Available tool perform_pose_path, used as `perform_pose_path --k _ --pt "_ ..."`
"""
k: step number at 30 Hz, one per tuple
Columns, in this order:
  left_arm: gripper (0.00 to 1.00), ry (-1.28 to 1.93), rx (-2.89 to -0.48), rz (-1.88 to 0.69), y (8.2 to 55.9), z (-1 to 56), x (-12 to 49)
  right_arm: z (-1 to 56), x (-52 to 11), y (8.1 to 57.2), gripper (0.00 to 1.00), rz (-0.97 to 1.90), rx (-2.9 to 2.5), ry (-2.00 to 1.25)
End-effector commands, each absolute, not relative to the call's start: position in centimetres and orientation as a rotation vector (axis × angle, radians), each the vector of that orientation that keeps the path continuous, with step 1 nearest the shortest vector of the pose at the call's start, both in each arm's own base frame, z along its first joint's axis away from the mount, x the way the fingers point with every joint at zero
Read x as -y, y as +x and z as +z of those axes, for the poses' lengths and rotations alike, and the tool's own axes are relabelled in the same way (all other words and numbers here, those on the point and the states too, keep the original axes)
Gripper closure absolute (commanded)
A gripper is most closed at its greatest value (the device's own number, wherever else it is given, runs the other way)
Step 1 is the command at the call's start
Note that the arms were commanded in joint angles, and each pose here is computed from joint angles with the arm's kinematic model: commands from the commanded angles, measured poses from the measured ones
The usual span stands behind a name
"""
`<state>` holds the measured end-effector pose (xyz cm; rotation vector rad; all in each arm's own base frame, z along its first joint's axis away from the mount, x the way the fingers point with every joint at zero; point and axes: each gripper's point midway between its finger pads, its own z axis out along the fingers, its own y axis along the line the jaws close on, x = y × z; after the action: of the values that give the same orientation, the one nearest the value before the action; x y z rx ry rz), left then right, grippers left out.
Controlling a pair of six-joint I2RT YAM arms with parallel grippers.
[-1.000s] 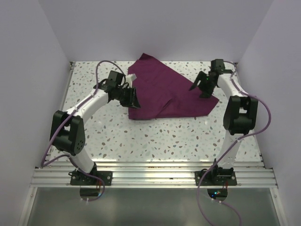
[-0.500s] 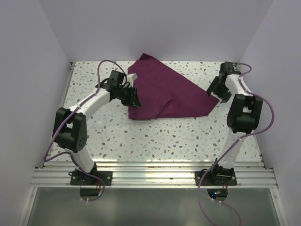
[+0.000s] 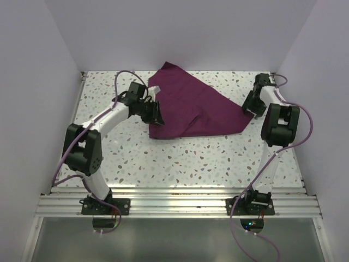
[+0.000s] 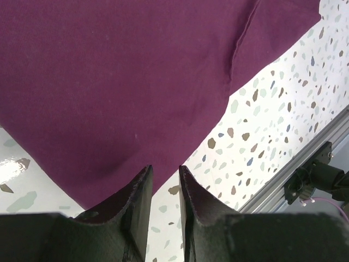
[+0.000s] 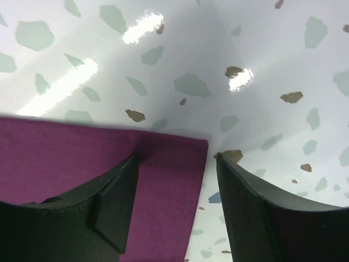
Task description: Prepare the surgical pack
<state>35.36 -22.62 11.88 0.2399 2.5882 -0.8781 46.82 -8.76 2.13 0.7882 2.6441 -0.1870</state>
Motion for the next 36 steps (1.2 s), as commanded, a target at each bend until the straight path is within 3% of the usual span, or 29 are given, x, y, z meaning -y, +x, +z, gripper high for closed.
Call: perform_pose_path --k 1,7,12,20,25,27,36 --pt "0.71 0.248 -2.543 -0.912 36.2 13.1 23.8 1.1 8.5 48.0 0.38 -0.153 -2.656 0.749" --pt "0.71 0.241 -2.534 -0.906 36.9 13.4 24.0 1.5 7.8 47.8 0.54 -0.096 -2.653 0.758" --pt "0.71 0.249 -2.524 -0.911 37.9 13.7 24.5 2.2 7.0 48.0 0.83 -0.034 -2.657 0.763" --pt "0.71 0.291 -2.502 -1.014 39.4 14.0 27.3 10.5 5.4 49.2 1.0 0.114 -2.484 0.799" --pt "0.73 0.24 -2.491 -1.014 40.8 14.1 27.9 15.3 2.8 50.7 1.0 0.225 -2.407 0.697" --pt "0.74 0.18 -2.518 -0.887 41.7 13.8 26.5 18.0 -0.2 51.5 1.0 0.335 -2.374 0.614" --pt "0.73 -0.234 -2.472 -0.545 42.7 14.4 13.3 27.8 -21.2 51.7 1.0 0.687 -2.235 0.143"
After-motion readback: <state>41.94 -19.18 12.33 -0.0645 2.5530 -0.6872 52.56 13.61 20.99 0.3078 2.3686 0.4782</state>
